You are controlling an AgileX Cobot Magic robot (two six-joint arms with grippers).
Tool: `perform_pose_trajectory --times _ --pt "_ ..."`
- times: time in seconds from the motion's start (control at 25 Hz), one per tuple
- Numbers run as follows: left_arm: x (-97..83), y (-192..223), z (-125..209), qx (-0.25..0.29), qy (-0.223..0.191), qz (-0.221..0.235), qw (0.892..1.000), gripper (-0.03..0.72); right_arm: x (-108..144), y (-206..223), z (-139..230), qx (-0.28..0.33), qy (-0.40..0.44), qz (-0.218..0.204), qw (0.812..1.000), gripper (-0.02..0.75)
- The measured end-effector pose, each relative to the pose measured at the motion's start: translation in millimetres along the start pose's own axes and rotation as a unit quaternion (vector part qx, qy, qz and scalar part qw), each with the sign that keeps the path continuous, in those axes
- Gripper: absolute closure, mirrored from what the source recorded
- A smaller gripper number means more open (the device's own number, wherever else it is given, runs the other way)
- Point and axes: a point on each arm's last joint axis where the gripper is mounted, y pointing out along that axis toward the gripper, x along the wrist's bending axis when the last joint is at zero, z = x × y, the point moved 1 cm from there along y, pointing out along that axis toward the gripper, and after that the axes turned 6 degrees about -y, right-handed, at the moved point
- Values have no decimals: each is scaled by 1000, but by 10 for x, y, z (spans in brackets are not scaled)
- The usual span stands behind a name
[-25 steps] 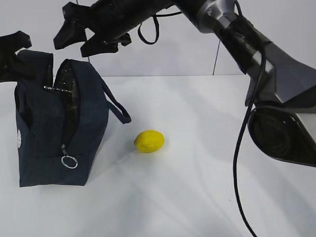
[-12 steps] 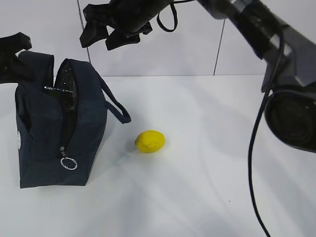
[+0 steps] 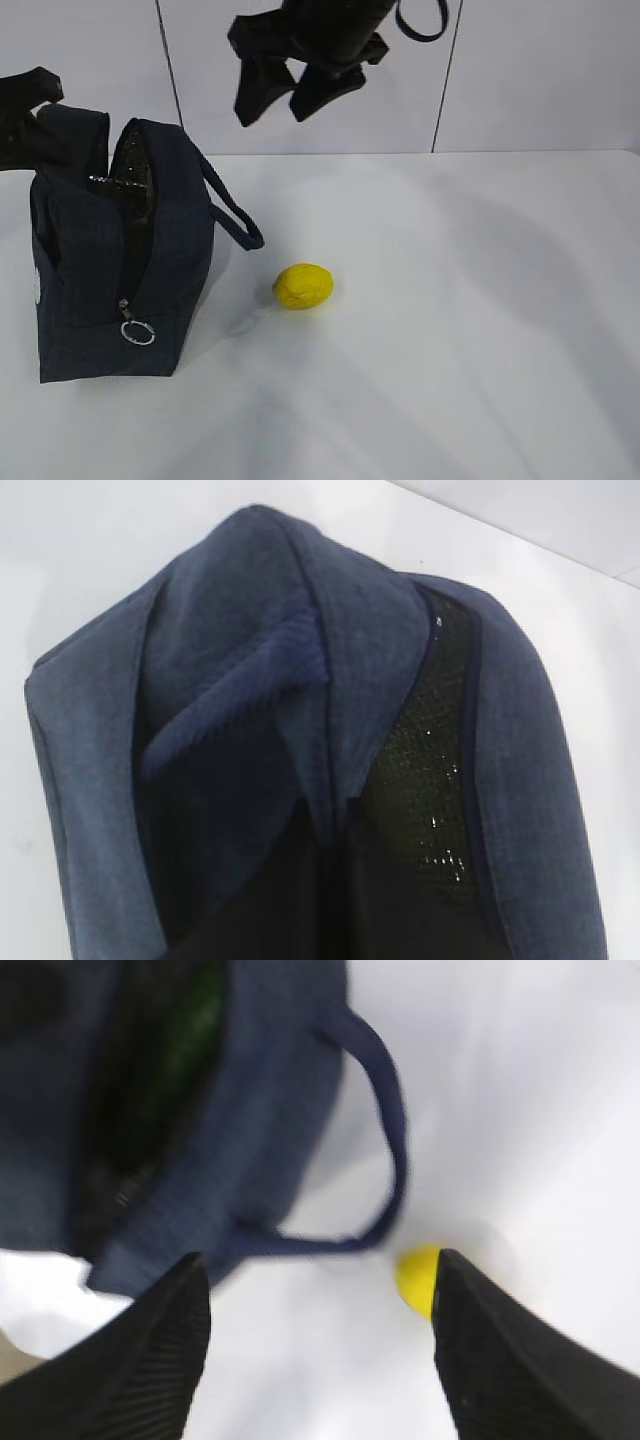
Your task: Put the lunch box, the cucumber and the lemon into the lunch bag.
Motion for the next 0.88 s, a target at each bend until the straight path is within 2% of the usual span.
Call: perform_pose_trajectory --times 0.12,0.2,0.48,0.88 --pt "0 0 6 3 5 0 1000 695 -18 -106 203 36 -7 40 999 214" --pt "0 0 13 6 7 0 1000 695 -26 -110 337 60 -4 51 997 214" --pt "1 -1 40 20 10 0 1000 695 -117 190 740 145 18 53 988 214" --pt "1 -2 63 31 12 0 999 695 -179 309 758 143 21 62 988 215"
